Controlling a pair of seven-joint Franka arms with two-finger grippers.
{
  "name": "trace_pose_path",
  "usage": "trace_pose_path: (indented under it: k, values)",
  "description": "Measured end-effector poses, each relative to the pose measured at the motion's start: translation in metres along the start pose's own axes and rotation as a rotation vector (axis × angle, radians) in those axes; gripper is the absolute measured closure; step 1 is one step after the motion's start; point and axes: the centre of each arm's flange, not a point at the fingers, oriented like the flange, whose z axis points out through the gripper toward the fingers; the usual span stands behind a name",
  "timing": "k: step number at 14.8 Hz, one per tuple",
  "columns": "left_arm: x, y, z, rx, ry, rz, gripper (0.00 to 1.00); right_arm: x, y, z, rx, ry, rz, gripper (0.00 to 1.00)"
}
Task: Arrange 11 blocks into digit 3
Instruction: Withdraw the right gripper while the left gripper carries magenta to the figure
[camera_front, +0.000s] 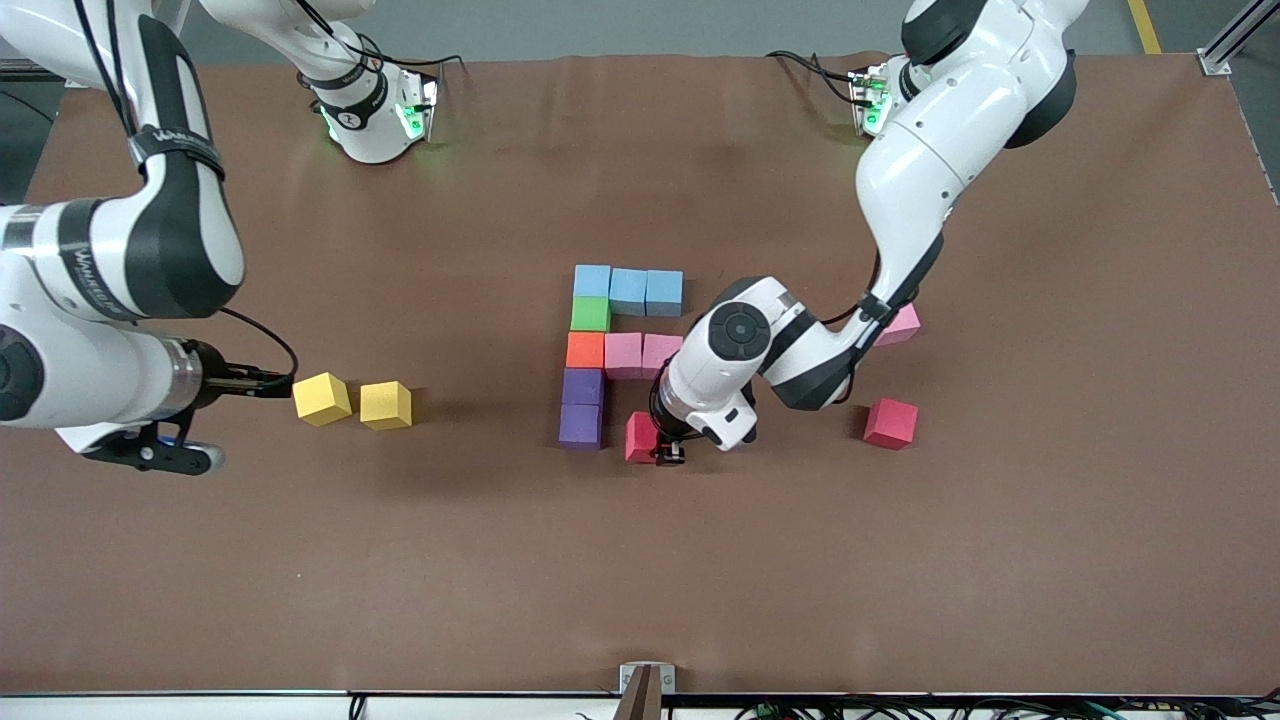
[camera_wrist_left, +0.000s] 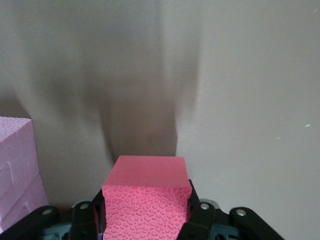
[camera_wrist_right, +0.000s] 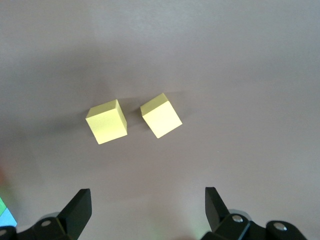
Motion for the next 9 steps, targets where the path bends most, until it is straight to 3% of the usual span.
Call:
trace_pose_path:
  k: [6,9]
  values:
    - [-0.011,-0.014,0.017,-0.003,0.0,0.017,0.43,-0.005,0.0,-0.012,0.018,0.061,-0.005,0.0]
    - [-0.012,-0.015,0.018,-0.008,-0.007,0.017,0.43,-0.005,0.011,-0.011,0.021,0.063,0.01,0.0]
